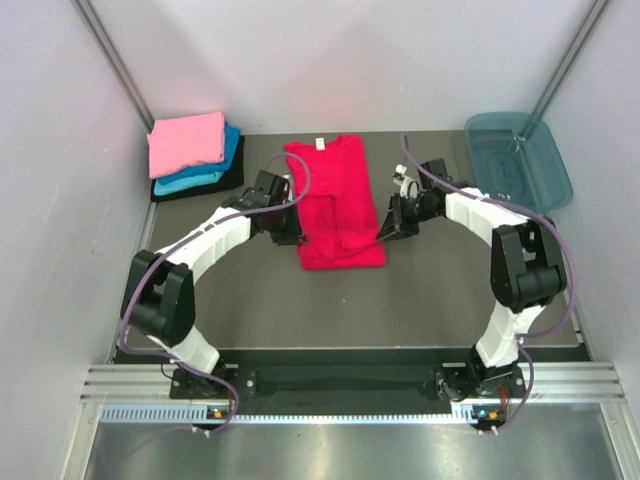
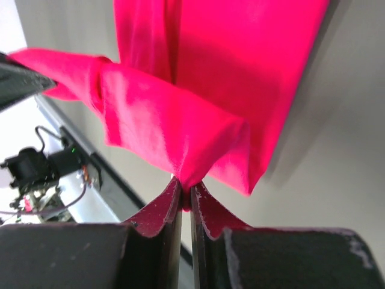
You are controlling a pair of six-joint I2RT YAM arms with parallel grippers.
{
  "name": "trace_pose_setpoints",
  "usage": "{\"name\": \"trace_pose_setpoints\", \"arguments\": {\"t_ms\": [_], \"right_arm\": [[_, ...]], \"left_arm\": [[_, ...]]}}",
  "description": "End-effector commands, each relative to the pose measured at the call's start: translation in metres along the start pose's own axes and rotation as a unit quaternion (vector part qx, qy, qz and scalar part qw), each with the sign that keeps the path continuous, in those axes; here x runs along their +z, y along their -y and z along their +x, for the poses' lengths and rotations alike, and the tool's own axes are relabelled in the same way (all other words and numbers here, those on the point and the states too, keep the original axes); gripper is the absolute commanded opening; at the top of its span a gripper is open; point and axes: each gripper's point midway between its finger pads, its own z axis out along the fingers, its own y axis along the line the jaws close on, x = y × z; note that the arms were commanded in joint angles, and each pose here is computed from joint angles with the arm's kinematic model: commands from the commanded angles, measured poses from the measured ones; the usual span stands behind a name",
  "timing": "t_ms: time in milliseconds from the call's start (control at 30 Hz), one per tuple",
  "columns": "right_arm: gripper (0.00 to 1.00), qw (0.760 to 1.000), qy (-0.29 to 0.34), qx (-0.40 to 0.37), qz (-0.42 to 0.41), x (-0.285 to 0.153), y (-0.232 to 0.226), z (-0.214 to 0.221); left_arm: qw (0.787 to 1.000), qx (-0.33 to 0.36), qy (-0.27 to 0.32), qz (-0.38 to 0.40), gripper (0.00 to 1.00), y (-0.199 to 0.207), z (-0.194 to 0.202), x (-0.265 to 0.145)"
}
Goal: Fold and stack the t-shirts
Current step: Fold the tshirt
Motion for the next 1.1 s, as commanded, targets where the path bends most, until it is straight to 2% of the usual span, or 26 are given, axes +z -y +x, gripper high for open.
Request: {"name": "trace_pose_setpoints", "arguments": {"t_ms": [0,433,700,833,867,900,933,1000,1033,1067], "right_arm": [[0.08,0.998,0.05,-0.044,0.002,-0.003,-0.002,-0.045],[0.08,0.994,0.089,-0.071,0.002,0.011,0.002,-0.105],[0.1,0.994,0.085,-0.068,0.001,0.03,0.013,-0.118],[0.17,0.994,0.087,-0.068,0.0,0.033,0.015,-0.122],[0.21,0.994,0.086,-0.069,0.0,0.033,0.015,-0.122],[0.26,0.994,0.087,-0.068,0.0,0.032,0.015,-0.122],[0.36,0.994,0.089,-0.067,0.003,0.032,0.015,-0.123],[0.4,0.993,0.093,-0.072,0.005,0.025,0.011,-0.124],[0.41,0.994,0.089,-0.069,0.008,0.022,0.01,-0.12],[0.41,0.992,0.095,-0.08,0.007,0.012,0.003,-0.121]], "left_arm": [[0.998,0.018,0.045,0.038,0.0,0.016,-0.035,0.005],[0.996,0.017,0.083,0.03,0.0,0.011,-0.087,0.029],[0.997,0.011,0.076,0.02,0.0,0.005,-0.097,0.044],[0.997,0.005,0.072,0.013,0.0,0.001,-0.095,0.046],[0.997,0.005,0.073,0.01,0.04,0.0,-0.095,0.046],[0.997,0.003,0.079,-0.006,0.25,-0.006,-0.097,0.044],[0.996,-0.002,0.084,-0.014,0.37,-0.008,-0.098,0.043],[0.994,0.004,0.103,-0.036,0.56,-0.012,-0.106,0.034],[0.993,0.02,0.111,-0.041,0.77,-0.012,-0.111,0.028],[0.991,0.032,0.12,-0.044,0.79,-0.011,-0.117,0.021]]}}
